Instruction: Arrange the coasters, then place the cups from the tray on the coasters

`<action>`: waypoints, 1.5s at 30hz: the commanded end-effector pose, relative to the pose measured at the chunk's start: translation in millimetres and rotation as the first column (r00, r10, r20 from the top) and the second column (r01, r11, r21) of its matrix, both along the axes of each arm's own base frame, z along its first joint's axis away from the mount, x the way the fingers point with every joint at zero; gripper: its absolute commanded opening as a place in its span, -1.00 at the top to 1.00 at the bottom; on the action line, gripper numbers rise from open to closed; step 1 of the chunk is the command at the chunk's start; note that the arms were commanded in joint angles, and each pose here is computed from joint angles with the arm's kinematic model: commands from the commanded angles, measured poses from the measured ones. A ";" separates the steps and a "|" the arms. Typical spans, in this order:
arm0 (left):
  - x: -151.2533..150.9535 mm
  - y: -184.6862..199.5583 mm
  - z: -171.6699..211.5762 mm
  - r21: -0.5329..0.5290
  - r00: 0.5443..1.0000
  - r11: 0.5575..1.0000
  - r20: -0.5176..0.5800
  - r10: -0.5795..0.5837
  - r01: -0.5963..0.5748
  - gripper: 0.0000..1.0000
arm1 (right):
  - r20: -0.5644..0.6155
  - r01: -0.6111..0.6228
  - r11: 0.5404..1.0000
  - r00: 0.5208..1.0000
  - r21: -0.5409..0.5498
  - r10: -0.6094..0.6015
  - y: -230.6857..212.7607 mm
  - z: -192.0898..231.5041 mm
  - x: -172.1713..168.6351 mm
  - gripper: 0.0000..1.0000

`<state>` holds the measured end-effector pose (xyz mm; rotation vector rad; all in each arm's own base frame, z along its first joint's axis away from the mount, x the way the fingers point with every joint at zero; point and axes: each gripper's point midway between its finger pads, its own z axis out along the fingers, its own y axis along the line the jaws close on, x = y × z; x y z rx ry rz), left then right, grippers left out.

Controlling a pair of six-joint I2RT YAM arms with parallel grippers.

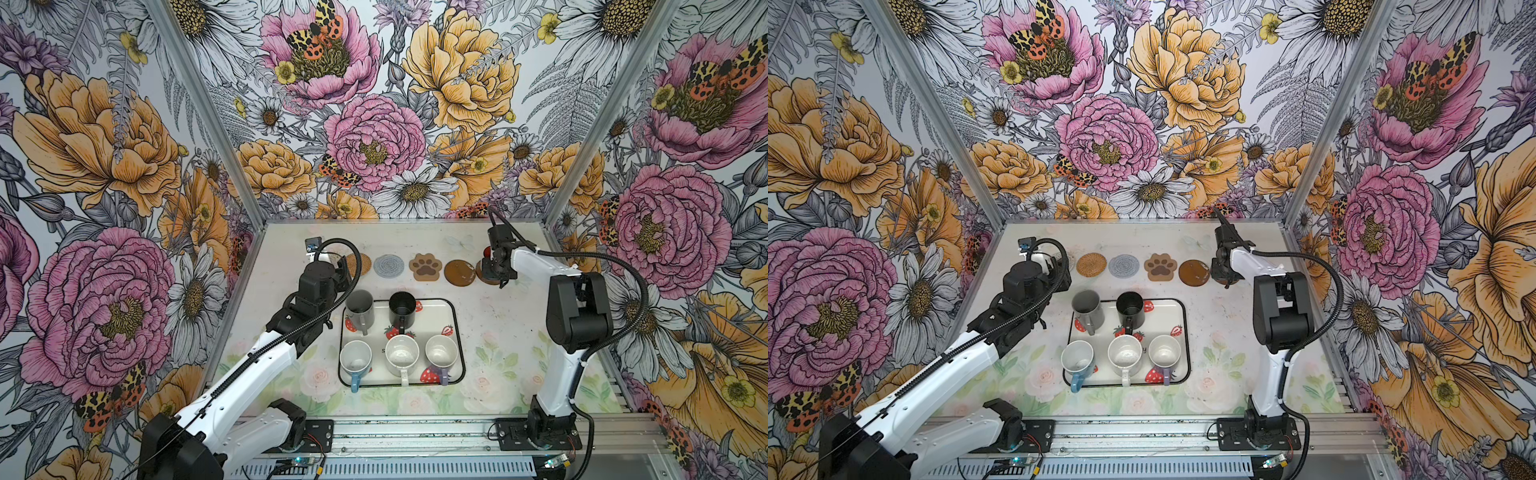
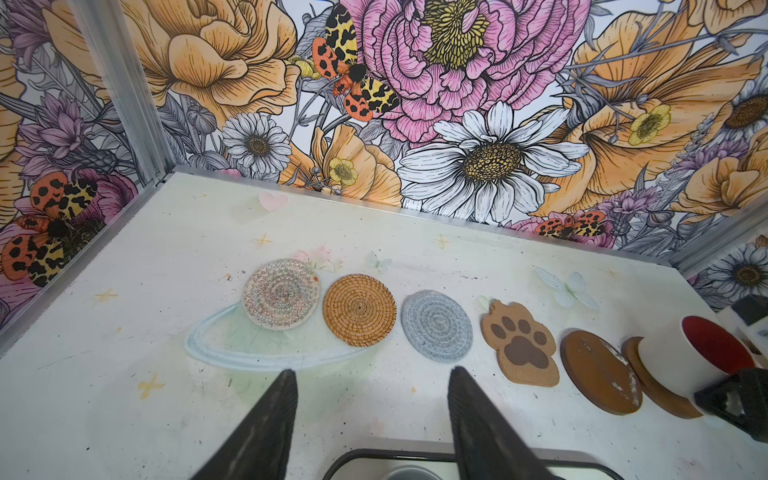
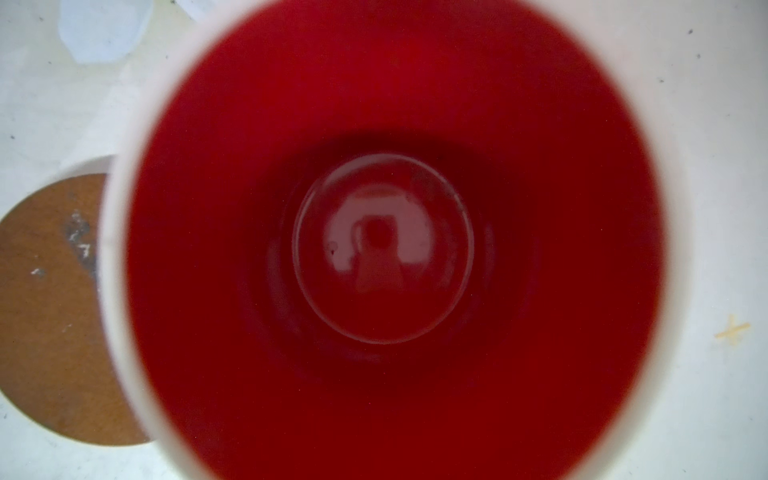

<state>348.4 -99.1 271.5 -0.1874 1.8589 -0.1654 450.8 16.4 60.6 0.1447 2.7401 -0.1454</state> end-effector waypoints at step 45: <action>-5.5 4.4 0.8 0.000 1.000 1.000 0.002 -0.007 0.007 -0.20 | 0.093 0.041 0.999 0.995 0.024 -0.043 -5.3 29.7 -8.8 -0.04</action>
